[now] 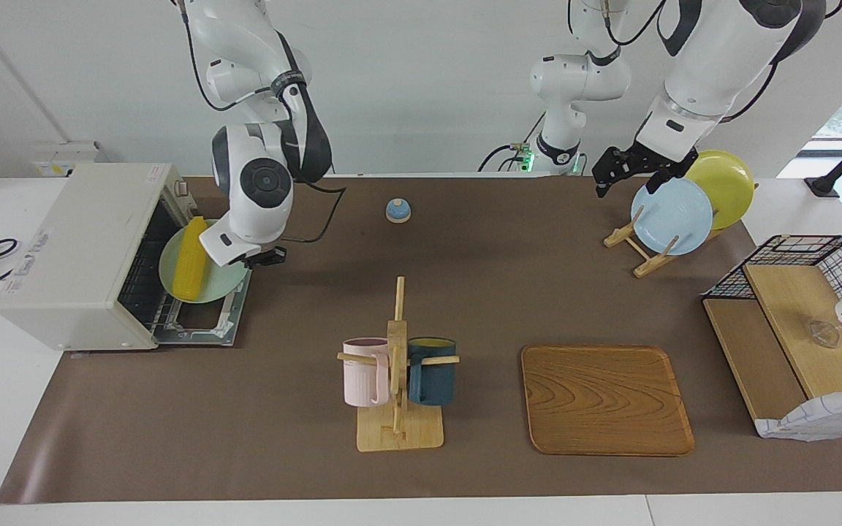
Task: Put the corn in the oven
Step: 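Carry the corn with the right gripper toward the open oven, then insert the corn into the oven and open the right gripper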
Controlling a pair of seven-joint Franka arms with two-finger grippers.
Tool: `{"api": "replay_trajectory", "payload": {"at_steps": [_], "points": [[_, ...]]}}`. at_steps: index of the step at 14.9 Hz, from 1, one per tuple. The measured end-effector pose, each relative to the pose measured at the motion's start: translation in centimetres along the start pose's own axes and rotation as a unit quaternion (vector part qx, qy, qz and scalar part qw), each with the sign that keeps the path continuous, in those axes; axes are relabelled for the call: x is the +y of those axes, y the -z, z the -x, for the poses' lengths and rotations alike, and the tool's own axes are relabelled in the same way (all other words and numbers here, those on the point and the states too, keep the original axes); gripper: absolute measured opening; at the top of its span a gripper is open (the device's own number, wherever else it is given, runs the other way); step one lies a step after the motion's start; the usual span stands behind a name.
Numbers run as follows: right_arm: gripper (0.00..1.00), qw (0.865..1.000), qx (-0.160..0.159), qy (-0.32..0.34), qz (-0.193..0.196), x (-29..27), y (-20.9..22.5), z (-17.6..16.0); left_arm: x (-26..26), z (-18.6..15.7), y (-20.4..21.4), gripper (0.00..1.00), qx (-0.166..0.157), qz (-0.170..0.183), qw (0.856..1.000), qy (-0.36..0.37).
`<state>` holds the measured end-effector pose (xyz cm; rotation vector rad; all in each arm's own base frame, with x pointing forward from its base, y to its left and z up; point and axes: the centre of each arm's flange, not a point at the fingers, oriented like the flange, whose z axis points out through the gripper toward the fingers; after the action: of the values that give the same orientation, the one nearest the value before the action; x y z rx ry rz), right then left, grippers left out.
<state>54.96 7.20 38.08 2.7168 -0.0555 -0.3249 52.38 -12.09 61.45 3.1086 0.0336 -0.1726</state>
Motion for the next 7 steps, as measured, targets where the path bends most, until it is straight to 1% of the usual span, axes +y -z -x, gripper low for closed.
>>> {"api": "replay_trajectory", "payload": {"at_steps": [1, 4, 6, 7], "points": [[0.03, 1.000, 0.002, 0.000, -0.002, 1.4, -0.9, -0.3, 0.0, 0.0, 0.0, 1.00, 0.000, 0.000, 1.000, 0.000], [0.03, 1.000, 0.015, 0.010, -0.024, 6.3, -4.4, -1.4, 0.1, 0.0, 0.1, 1.00, 0.001, 0.000, 1.000, -0.001], [0.03, 0.999, 0.024, 0.016, -0.033, 8.0, -6.1, -1.4, 0.1, 0.0, 0.2, 1.00, 0.002, 0.000, 1.000, -0.001], [0.03, 0.999, 0.027, 0.019, -0.034, 8.2, -6.1, -1.2, 0.1, 0.0, 0.2, 1.00, 0.002, 0.000, 1.000, -0.001]]}}
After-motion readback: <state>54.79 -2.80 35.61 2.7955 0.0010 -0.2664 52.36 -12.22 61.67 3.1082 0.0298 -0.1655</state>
